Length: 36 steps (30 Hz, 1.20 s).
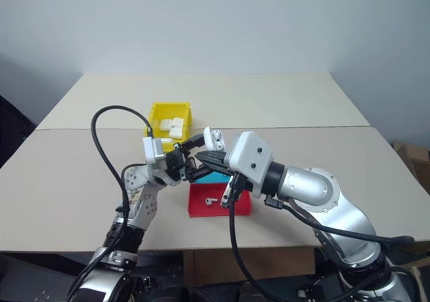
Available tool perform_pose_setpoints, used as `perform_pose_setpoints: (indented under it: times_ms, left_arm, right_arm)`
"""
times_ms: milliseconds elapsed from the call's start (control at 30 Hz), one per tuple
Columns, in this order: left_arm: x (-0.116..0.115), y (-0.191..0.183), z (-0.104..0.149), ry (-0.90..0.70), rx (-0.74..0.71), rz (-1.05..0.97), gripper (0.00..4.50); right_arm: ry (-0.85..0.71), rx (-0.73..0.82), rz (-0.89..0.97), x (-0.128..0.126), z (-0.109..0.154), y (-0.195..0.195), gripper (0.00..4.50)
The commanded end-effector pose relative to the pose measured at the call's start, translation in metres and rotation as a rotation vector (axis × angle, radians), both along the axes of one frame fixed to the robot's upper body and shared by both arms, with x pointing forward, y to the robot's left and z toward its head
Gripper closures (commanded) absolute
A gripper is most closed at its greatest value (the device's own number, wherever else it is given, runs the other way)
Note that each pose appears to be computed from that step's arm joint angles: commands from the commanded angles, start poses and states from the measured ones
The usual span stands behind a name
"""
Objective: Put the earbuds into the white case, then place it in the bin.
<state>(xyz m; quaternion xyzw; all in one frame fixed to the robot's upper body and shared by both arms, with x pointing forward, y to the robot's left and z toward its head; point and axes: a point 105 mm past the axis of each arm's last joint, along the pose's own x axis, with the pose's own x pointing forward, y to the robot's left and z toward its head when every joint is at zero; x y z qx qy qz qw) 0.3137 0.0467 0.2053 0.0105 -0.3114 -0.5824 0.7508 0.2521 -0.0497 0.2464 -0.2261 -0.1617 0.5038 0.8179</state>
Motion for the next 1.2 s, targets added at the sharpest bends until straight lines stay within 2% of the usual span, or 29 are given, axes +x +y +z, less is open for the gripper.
perform_pose_setpoints:
  times_ms: [33,300,467,600,867,1200]
  left_arm:
    - [-0.007,-0.003,0.003,-0.043,-0.001,-0.023,1.73]
    - [-0.009,-0.003,-0.001,-0.04,0.011,-0.034,1.73]
    - [-0.008,-0.001,-0.001,-0.039,0.011,-0.021,1.73]
    - [-0.005,0.007,0.0,-0.032,0.01,0.028,1.73]
    - [-0.007,0.025,0.004,-0.033,-0.007,0.084,1.73]
    - [-0.01,0.023,0.005,-0.036,-0.01,0.099,1.73]
  right_arm:
    - [-0.055,0.026,-0.041,0.0,0.011,-0.007,4.48]
    - [-0.057,0.021,-0.061,0.0,0.011,-0.015,4.48]
    - [-0.062,0.033,-0.006,-0.009,0.016,-0.014,4.48]
    - [-0.048,0.068,0.038,-0.017,0.023,-0.018,4.48]
    - [-0.043,0.07,0.025,-0.016,0.032,-0.034,4.48]
    - [-0.063,0.078,0.053,-0.01,0.032,-0.017,4.48]
